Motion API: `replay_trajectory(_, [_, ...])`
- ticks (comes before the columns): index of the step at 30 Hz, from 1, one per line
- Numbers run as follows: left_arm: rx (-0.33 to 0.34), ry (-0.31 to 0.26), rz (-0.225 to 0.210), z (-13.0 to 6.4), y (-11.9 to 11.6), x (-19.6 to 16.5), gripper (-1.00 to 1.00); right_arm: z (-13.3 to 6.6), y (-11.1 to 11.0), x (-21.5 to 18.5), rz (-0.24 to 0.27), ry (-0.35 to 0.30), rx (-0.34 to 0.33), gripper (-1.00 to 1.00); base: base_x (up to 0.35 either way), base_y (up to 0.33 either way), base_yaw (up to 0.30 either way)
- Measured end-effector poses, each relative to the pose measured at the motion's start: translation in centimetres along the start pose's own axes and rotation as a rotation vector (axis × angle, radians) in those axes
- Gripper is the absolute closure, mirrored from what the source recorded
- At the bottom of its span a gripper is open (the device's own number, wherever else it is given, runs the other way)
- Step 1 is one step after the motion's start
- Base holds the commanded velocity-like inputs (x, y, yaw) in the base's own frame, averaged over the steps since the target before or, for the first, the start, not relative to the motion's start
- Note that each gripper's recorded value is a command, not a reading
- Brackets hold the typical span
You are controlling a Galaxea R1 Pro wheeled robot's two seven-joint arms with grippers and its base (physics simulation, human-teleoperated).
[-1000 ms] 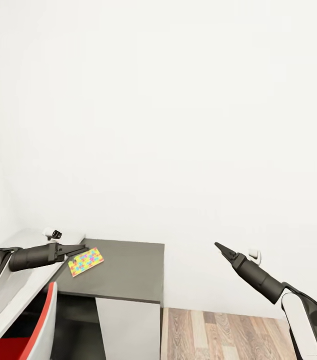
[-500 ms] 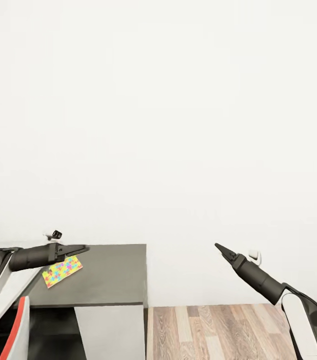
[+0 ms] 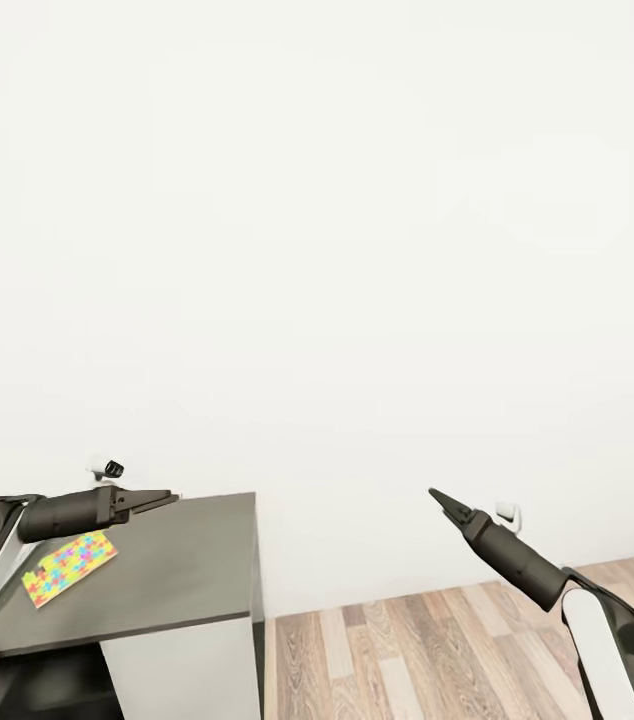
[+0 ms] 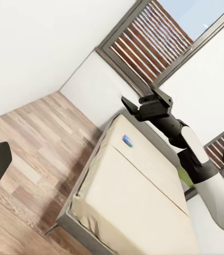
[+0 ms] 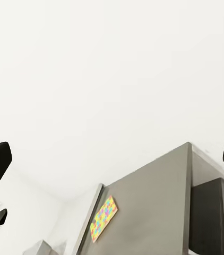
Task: Put all the toys in the child's room - the three board games (two on the bed and one on the table), the two jigsaw puzzles on the table, and the tennis ball on the table - inside the toy box on the table in the child's room.
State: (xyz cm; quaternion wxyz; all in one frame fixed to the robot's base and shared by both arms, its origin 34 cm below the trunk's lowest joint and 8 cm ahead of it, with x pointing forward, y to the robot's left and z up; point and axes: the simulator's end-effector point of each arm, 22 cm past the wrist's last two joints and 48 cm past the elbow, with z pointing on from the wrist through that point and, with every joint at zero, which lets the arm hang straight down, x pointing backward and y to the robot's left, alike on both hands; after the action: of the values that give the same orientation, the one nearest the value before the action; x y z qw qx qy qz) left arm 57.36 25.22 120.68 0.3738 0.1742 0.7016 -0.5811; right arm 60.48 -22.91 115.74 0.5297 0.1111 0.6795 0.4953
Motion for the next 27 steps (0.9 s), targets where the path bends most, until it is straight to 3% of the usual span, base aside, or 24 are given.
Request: replay_trajectory(27, [0.001,-0.001,0.002,0.05,-0.02,0.0,-1.0,-0.05,-0.27,-0.51,-0.015,-0.023,0.007,-1.0,0.0,0.0,-0.279])
